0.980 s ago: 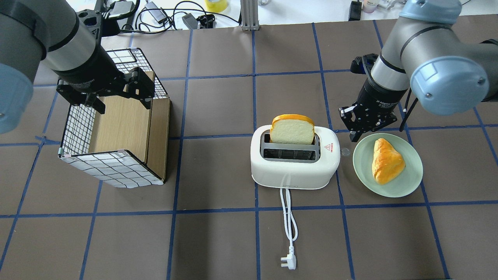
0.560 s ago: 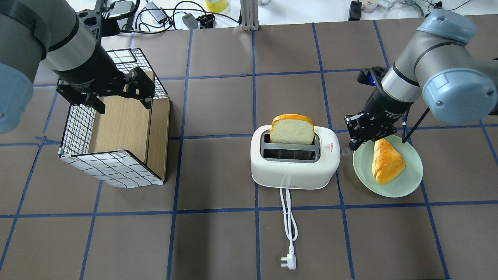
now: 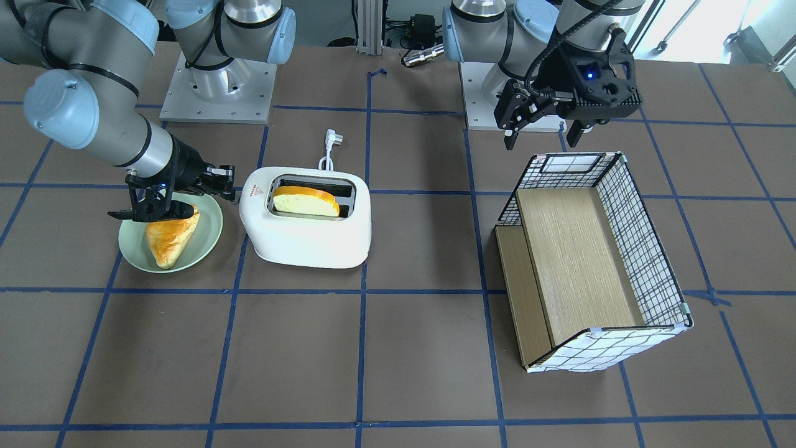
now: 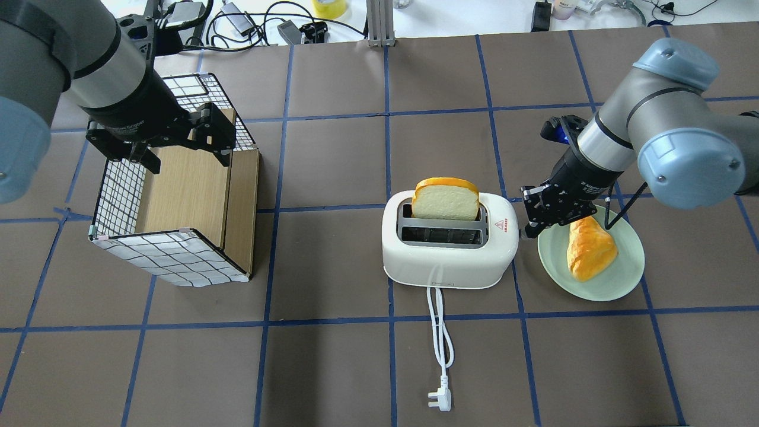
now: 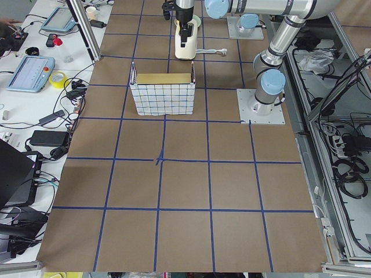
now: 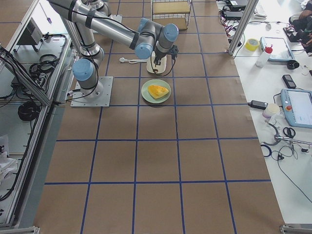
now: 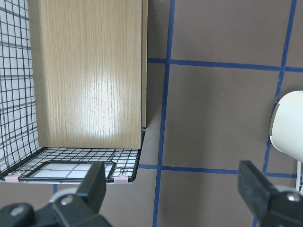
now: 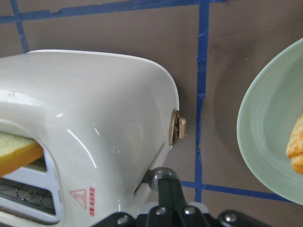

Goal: Press toaster with right arm
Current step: 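Press the toaster lever down with the right gripper, then lift the right gripper up off the toaster lever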

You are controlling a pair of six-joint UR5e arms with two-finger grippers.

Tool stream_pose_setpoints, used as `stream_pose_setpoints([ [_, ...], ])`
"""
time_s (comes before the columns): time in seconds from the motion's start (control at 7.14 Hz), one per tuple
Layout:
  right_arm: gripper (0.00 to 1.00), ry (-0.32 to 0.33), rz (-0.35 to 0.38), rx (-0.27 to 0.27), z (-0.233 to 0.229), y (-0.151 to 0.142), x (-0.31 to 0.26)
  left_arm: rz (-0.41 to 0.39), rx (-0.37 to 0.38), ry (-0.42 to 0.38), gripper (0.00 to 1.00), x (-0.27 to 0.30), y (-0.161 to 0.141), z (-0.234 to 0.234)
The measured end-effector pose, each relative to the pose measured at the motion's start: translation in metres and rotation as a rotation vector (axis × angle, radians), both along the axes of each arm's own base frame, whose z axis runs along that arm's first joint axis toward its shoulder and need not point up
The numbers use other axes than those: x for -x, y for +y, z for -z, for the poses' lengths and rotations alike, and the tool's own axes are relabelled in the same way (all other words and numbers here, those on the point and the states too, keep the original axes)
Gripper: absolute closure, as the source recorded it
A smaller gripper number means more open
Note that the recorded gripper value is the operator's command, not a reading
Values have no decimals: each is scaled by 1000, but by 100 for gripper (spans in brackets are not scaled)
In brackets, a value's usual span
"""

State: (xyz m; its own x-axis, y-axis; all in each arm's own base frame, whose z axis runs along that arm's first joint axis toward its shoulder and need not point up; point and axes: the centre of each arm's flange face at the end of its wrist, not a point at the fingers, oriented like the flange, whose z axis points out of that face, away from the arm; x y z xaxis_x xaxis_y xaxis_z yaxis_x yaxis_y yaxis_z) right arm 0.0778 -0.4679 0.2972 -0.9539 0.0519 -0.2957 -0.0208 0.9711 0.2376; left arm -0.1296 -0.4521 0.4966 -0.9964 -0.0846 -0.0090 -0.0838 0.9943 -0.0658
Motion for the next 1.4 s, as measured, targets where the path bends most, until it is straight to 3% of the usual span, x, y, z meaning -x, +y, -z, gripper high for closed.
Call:
stream_pose_setpoints([
  [1.4,100,-46,-20,37,29,-4,-2,0,0,0,0,0,0,0],
])
